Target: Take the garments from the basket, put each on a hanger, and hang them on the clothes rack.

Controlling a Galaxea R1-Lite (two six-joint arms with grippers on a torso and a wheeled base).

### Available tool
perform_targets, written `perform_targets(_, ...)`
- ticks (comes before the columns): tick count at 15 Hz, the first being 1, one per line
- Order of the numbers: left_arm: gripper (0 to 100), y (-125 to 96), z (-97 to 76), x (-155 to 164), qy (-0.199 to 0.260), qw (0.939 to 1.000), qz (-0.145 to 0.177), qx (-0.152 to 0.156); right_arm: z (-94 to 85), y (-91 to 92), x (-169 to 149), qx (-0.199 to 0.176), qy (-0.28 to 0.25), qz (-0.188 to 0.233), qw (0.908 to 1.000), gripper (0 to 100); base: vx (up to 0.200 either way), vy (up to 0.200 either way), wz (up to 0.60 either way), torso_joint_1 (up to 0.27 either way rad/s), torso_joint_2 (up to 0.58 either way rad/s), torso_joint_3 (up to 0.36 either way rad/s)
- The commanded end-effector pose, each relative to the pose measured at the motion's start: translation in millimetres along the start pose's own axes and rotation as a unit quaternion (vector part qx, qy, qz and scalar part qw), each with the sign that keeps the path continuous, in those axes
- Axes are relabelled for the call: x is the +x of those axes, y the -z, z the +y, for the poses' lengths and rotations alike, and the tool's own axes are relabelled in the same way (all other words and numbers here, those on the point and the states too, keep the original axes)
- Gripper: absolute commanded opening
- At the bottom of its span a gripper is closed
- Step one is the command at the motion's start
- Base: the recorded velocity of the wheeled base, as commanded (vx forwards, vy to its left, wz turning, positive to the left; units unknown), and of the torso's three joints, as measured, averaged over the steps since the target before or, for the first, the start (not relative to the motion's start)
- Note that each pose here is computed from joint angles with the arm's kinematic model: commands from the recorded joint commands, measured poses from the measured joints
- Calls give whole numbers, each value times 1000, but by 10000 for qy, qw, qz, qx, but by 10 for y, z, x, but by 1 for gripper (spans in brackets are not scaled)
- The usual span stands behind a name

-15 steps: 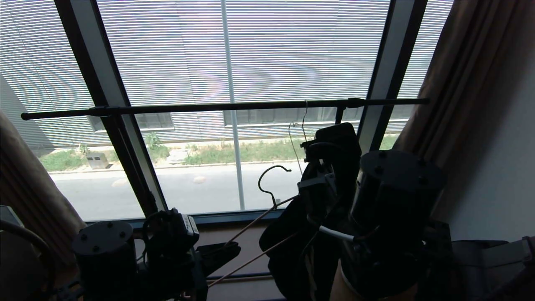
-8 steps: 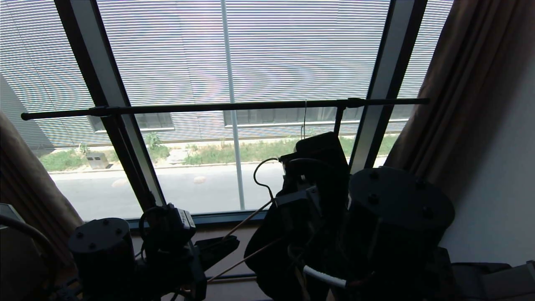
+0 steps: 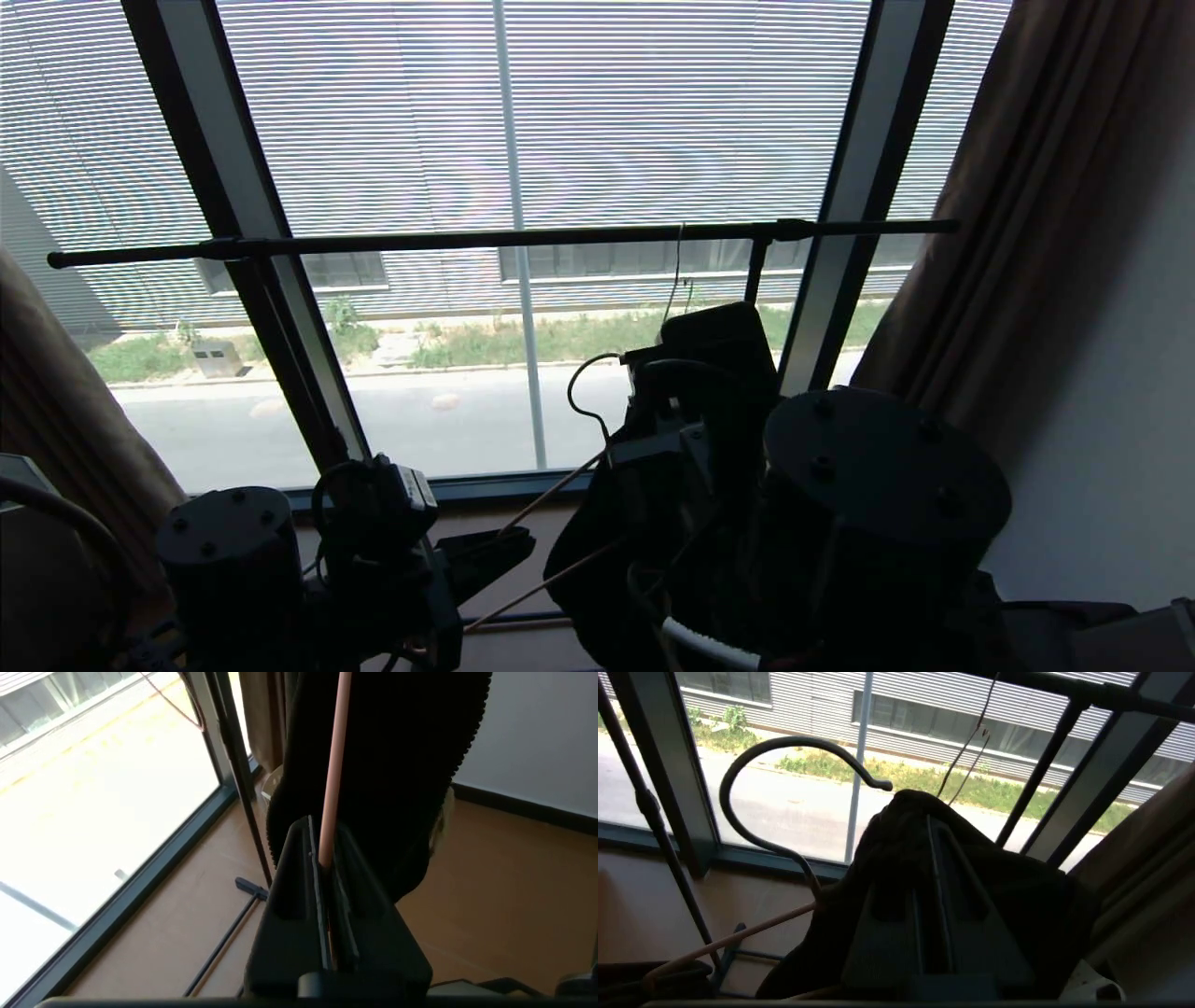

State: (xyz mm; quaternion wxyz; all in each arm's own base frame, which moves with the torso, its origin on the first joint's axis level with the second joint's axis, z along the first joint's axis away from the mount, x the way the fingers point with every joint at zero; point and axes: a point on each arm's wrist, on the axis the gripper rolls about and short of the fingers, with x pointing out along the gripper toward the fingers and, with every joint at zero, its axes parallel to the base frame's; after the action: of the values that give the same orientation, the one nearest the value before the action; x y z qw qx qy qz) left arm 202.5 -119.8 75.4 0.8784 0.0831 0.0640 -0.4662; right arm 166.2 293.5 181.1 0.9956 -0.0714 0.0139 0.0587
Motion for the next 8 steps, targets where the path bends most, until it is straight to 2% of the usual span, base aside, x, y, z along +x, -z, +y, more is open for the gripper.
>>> perform_targets(1, 0, 2, 0, 0, 4, 10000, 2, -2, -102, -24, 25, 50, 129, -5, 9999, 100, 0, 0, 0, 0, 0, 0)
perform_targets(2, 0, -1, 2, 3, 2, 10000, -5, 1, -247, -58, 29, 108, 260, -13, 9996, 100, 0, 0, 0, 0, 0, 0)
perform_targets(4, 0, -1, 2, 3, 2, 10000, -5, 1, -365, -106, 30, 181, 371, -47, 9991, 100, 0, 0, 0, 0, 0, 0)
perform_targets(8, 0, 3, 2, 4, 4, 10000, 2, -17, -387, -104, 99, 190, 485, -38, 9986, 100, 0, 0, 0, 0, 0, 0)
